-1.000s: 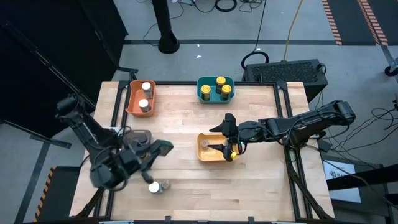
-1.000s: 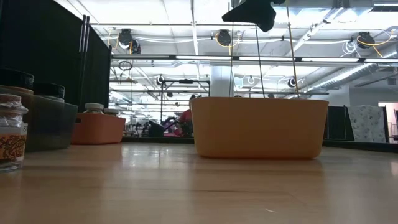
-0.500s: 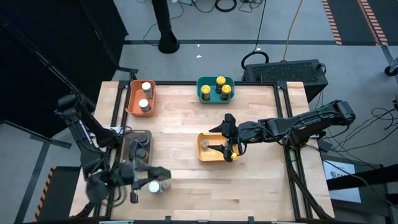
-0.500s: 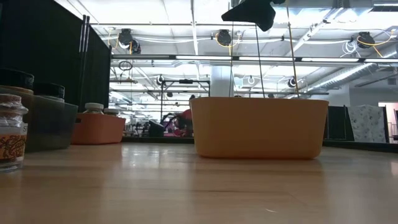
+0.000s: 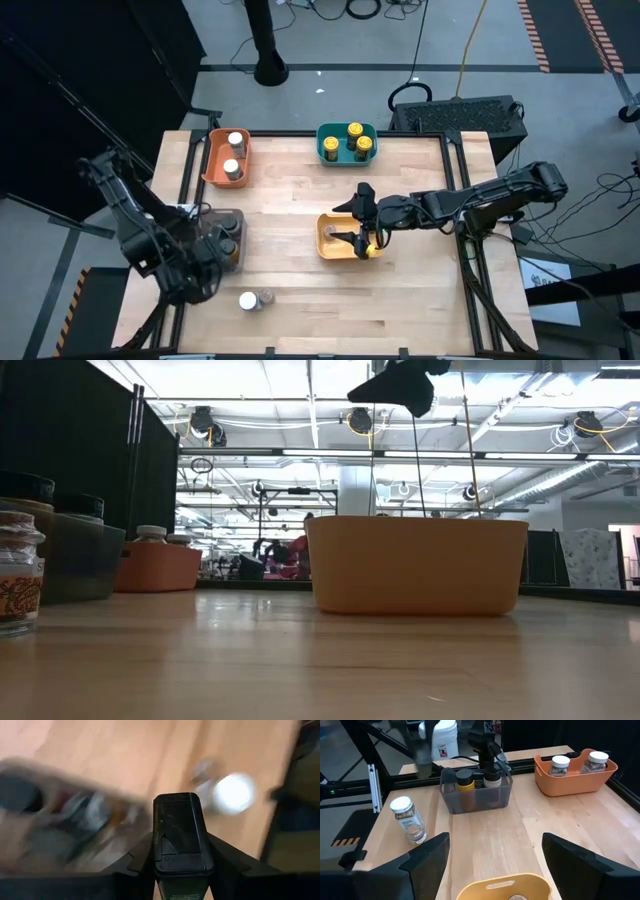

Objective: Sort spices by type
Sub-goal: Put the black seasoning can into the black bin

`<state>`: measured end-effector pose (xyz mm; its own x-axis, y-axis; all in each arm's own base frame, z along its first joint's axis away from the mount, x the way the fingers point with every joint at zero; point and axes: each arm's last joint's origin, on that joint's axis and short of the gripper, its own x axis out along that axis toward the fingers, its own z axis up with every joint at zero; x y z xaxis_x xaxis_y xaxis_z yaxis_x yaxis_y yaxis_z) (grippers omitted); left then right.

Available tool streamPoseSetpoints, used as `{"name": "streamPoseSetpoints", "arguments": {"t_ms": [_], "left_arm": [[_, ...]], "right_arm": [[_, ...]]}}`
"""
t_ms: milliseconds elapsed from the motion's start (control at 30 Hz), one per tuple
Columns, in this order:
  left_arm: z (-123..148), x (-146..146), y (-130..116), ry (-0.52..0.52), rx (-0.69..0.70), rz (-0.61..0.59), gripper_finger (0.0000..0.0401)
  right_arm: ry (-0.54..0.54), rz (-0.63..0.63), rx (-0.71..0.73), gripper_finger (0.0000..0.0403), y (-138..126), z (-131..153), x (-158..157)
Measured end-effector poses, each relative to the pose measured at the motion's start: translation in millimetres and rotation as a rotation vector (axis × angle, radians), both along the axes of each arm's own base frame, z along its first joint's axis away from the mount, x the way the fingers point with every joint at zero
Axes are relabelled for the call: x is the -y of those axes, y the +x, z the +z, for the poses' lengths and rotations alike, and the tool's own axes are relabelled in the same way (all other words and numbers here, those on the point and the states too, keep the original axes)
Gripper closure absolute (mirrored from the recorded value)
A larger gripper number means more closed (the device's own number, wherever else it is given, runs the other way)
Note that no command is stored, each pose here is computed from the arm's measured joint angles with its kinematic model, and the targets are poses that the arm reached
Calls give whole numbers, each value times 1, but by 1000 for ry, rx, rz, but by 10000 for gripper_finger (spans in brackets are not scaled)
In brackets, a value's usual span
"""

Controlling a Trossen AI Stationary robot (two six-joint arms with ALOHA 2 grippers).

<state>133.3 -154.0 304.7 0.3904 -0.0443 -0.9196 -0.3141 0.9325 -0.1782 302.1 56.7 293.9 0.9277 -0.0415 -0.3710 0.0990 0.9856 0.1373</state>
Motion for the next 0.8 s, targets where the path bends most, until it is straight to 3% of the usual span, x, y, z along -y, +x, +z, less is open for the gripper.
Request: {"name": "streamPoseSetpoints", "arguments": {"t_ms": [167,367,533,633,800], "left_arm": [[-1,-4,-12,34,-108,-1,267],[-1,-8,-16,204,1,-3,267],[0,-3,-29,321,31,-200,267],[0,2,-37,359,82,-270,267],[-6,8,-49,402,187,-262,267]], "right_arm": [[0,-1,-1,103,0,0,0],[-5,-2,-2,103,0,0,1],[-11,1,-17,103,2,-4,1],[-13,2,-17,103,3,-4,0],[-24,8,-18,103,3,-5,0]]}}
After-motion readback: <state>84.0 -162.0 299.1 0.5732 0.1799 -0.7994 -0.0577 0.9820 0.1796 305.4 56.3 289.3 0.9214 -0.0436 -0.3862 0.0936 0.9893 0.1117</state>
